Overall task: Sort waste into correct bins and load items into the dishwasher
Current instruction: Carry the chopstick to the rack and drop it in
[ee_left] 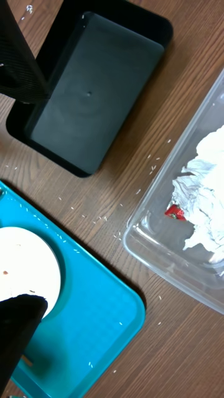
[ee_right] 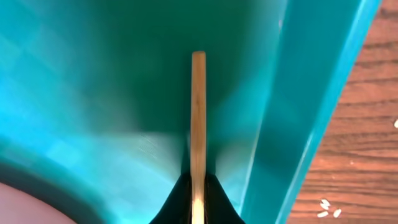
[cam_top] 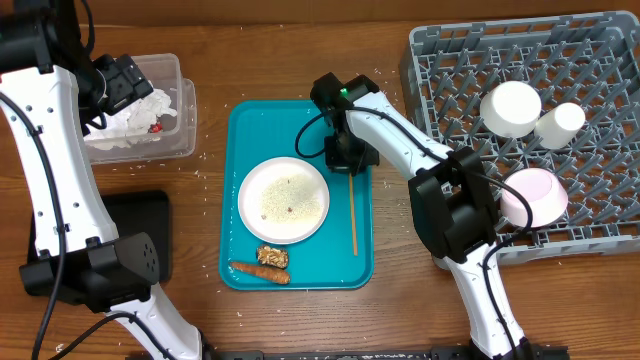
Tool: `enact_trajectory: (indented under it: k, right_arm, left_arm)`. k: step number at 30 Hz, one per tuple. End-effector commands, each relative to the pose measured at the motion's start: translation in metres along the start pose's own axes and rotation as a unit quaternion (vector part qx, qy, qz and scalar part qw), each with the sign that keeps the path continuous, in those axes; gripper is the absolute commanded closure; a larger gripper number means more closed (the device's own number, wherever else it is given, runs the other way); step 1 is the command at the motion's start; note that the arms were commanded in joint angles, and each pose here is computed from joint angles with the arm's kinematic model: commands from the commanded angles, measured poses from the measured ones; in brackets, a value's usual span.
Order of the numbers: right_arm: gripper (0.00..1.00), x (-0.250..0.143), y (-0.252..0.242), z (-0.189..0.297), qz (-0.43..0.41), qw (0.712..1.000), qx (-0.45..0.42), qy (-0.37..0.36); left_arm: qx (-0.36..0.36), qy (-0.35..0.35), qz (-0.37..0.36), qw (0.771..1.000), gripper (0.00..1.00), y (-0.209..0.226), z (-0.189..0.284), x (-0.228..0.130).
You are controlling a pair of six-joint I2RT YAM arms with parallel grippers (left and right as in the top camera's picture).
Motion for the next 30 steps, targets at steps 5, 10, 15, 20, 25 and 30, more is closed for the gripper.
enact_trajectory:
  k: [5,10,15,20,25,30]
  right_arm:
    - [0.96,0.019,-0.01,0.036,-0.013,1.0,0.002,-0.028]
    - [0.96,0.041,-0.038,0.117,-0.02,0.994,0.02,-0.11]
    - [0.96,0.043,-0.091,0.203,-0.013,0.979,0.018,-0.205]
    - [0.96,0.04,-0.159,0.245,-0.016,0.963,-0.004,-0.269]
    - [0.96,0.034,-0.212,0.237,-0.044,0.965,-0.018,-0.258]
    - [0.96,0.03,-0.238,0.221,-0.054,0.97,-0.019,-0.236]
  left_arm:
    - [-0.004,-0.007,0.013,1.0,0.0,0.001,0.003,0.002]
    - [-0.004,-0.007,0.013,1.0,0.0,0.001,0.003,0.002]
    - [-0.003,-0.007,0.013,1.0,0.0,0.001,0.003,0.002]
    - [-0.004,-0.007,0.013,1.0,0.0,0.001,0.003,0.002]
    - [-0.003,-0.007,0.013,1.0,0.0,0.001,0.003,0.002]
    - [-0.005,-0.009,0.013,1.0,0.0,0.0,0.003,0.003]
Point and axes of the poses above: each gripper's point midway between its finger pads, its own z axis back along the fingers, its own y axis along the line the jaws close on, x = y × z, the point moved 2 cm from there along z, back along the fingers, and after that the axes turned 14 degrees about z, right-handed, at the moved point
